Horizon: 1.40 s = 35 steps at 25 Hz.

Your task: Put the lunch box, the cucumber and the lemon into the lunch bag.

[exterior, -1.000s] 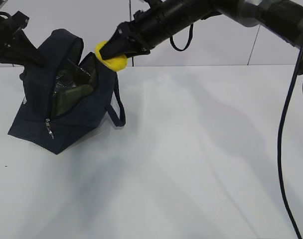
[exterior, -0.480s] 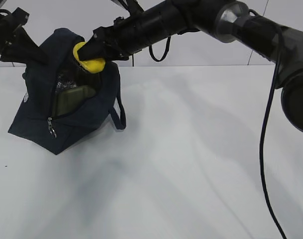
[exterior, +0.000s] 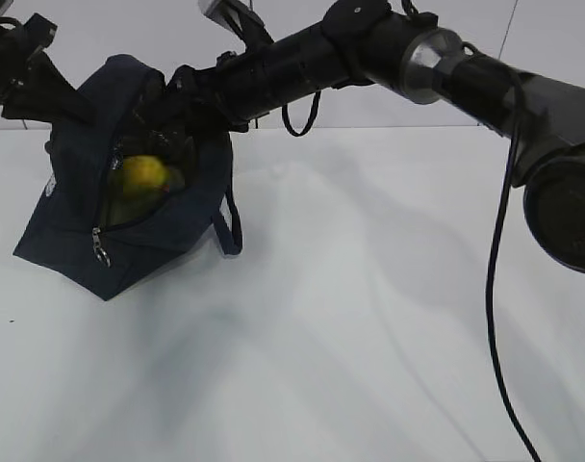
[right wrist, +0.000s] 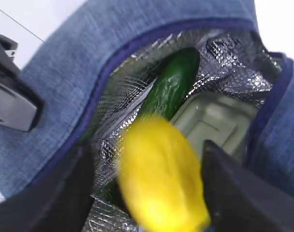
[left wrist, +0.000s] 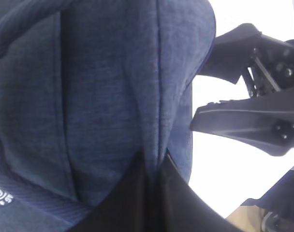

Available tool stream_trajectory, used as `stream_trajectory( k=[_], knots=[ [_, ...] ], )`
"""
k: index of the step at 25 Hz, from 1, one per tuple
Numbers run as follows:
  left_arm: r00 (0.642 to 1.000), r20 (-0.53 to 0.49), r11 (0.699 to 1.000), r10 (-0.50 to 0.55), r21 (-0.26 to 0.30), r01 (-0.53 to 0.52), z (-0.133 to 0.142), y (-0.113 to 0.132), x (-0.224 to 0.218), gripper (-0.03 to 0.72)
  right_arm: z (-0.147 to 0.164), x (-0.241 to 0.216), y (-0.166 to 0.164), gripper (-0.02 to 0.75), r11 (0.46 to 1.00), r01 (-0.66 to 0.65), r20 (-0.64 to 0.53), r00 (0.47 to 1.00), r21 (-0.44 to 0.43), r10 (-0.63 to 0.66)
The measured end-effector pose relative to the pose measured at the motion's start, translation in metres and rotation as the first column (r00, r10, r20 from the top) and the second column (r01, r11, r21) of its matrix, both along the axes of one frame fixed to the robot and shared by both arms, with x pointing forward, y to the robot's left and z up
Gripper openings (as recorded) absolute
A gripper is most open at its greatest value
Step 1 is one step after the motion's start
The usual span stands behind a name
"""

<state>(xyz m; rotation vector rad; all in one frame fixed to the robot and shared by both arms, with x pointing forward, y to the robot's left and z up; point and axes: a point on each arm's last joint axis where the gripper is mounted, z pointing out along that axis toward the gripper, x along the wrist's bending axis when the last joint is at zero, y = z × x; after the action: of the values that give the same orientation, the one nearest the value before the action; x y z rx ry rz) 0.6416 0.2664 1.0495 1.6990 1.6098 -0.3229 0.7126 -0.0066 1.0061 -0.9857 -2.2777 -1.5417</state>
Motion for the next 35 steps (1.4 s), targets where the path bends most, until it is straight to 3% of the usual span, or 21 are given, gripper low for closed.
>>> stream_trajectory(
  k=[8,14,17,22,24,35],
  knots=[
    [1.000,-0.004,1.000,-0.004,-0.001,0.004,0.000,0.000,0.000,0.003,0.001,-0.013,-0.004,0.576,0.989,-0.149,-0.064,0.987,-0.019,0.147],
    [1.000,-0.009,1.000,-0.010,-0.003,0.010,0.000,0.000,-0.001,0.003,0.022,-0.008,-0.018,0.576,0.979,-0.186,0.063,0.979,-0.081,0.192],
    [1.000,-0.012,1.000,-0.014,-0.004,0.014,0.000,-0.001,-0.002,0.003,0.031,-0.004,-0.026,0.576,0.978,-0.127,0.085,0.986,-0.164,0.143],
    [1.000,-0.014,1.000,-0.017,-0.005,0.017,0.000,-0.001,-0.002,0.003,0.022,0.004,-0.042,0.576,0.930,0.073,-0.023,0.996,-0.360,-0.087],
    [1.000,-0.014,1.000,-0.017,-0.005,0.017,0.000,-0.001,-0.002,0.003,0.019,0.006,-0.046,0.576,0.911,0.123,-0.055,0.986,-0.394,-0.157],
    [1.000,-0.014,1.000,-0.016,-0.006,0.016,0.000,-0.001,-0.002,0.003,-0.014,0.010,-0.038,0.576,0.933,0.105,-0.211,0.960,-0.343,-0.186]
  ],
)
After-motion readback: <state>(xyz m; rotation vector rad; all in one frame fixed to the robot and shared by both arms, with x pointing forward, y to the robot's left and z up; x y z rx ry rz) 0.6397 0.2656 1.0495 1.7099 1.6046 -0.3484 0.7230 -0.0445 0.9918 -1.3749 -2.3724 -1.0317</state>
